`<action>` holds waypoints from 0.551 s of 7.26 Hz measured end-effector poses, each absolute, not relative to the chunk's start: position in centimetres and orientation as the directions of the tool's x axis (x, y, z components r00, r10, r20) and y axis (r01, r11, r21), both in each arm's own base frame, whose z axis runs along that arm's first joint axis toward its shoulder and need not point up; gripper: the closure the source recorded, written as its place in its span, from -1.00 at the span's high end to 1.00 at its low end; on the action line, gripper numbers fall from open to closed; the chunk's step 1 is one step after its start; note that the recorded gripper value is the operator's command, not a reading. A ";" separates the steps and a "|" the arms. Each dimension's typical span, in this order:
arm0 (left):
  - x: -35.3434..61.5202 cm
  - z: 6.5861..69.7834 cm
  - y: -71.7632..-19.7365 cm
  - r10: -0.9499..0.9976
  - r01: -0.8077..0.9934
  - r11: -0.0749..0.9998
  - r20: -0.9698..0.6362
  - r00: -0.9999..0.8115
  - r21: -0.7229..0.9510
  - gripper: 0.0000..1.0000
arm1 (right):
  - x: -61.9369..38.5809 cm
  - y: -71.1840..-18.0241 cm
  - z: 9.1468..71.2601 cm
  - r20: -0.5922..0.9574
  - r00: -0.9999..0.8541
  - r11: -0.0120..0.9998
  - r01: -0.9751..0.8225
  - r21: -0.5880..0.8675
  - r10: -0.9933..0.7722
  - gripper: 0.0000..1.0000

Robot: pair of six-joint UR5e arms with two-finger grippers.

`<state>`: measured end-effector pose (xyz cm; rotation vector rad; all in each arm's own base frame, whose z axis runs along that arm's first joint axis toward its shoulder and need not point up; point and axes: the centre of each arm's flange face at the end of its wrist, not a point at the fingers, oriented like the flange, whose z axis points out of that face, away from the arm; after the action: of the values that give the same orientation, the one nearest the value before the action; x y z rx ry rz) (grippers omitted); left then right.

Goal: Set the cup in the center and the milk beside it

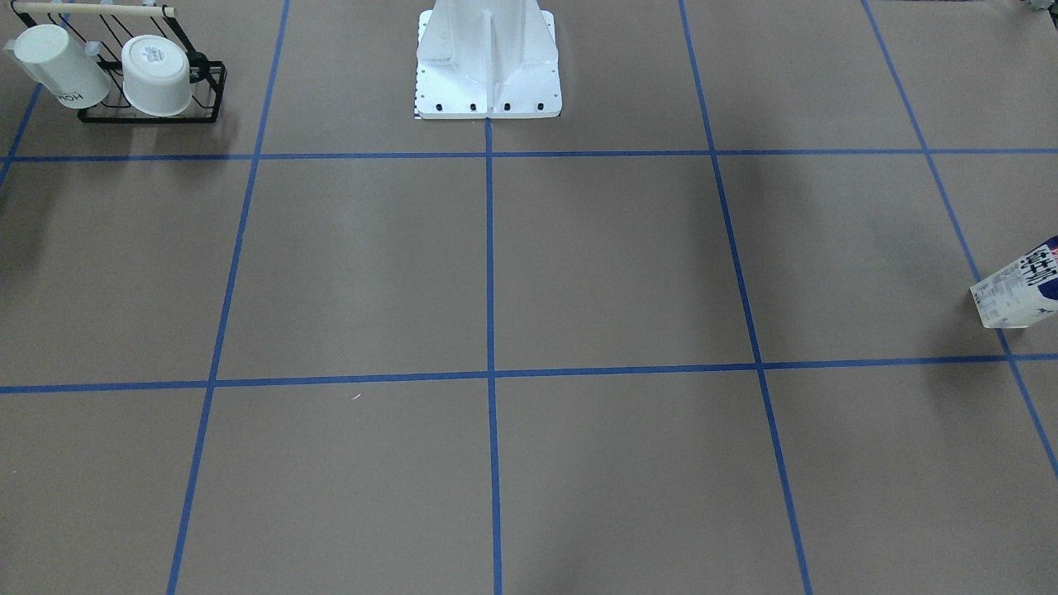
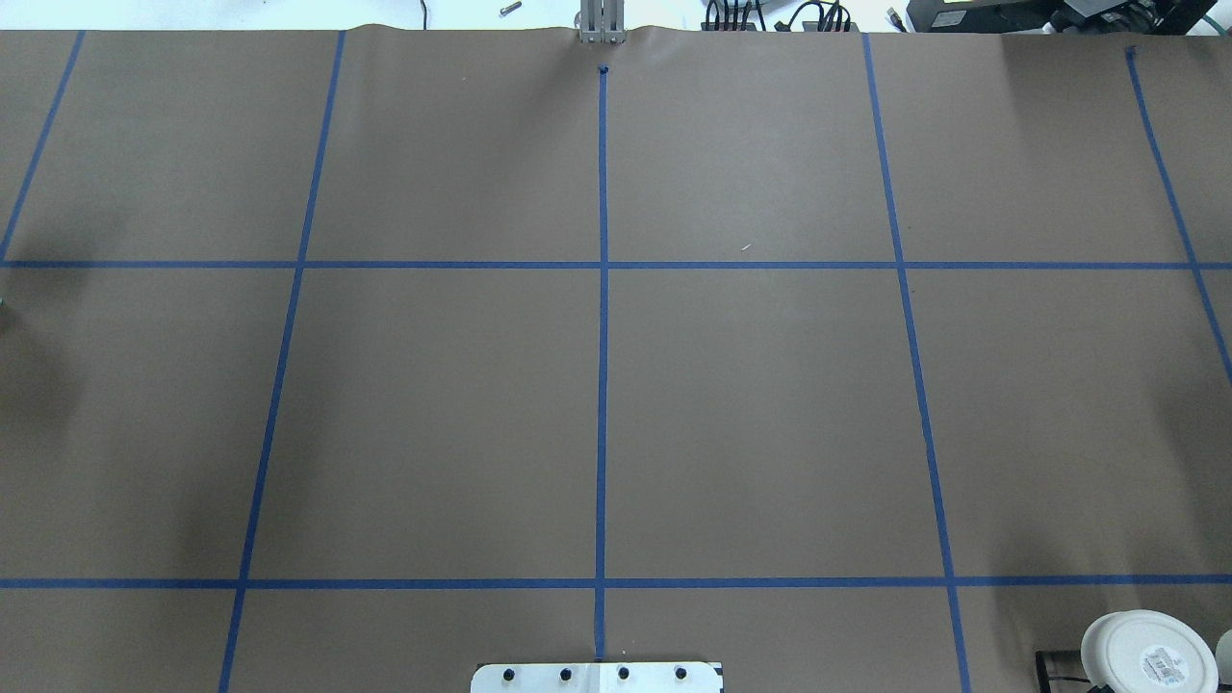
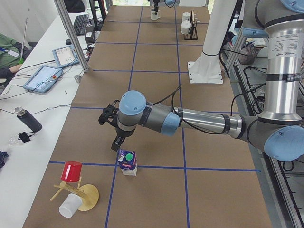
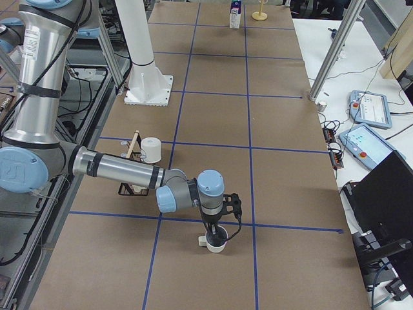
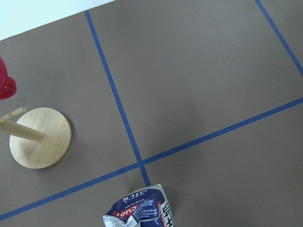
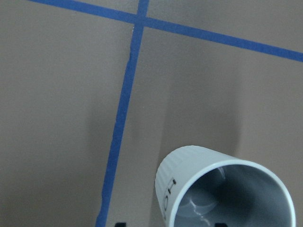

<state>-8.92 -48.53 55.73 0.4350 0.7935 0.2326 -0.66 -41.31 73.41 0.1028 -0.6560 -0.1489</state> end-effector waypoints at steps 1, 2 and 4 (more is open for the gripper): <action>-8.9 55.7 -48.5 0.360 -0.040 0.887 -0.636 0.683 0.460 0.97 | -0.9 -41.3 73.7 0.597 0.784 0.984 0.109 0.140 -0.171 -1.00; -8.9 55.8 -48.5 0.360 -0.040 0.887 -0.636 0.683 0.459 0.97 | -1.0 -41.3 73.8 0.595 0.785 0.984 0.114 0.140 -0.176 -1.00; -8.9 55.9 -48.5 0.358 -0.040 0.889 -0.637 0.683 0.457 0.97 | -1.3 -42.0 72.6 0.594 0.779 0.978 0.121 0.171 -0.200 -1.00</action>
<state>-8.89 -48.55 55.89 0.4314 0.7932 0.2309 -1.27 -41.95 72.58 0.1255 -0.6546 -0.1742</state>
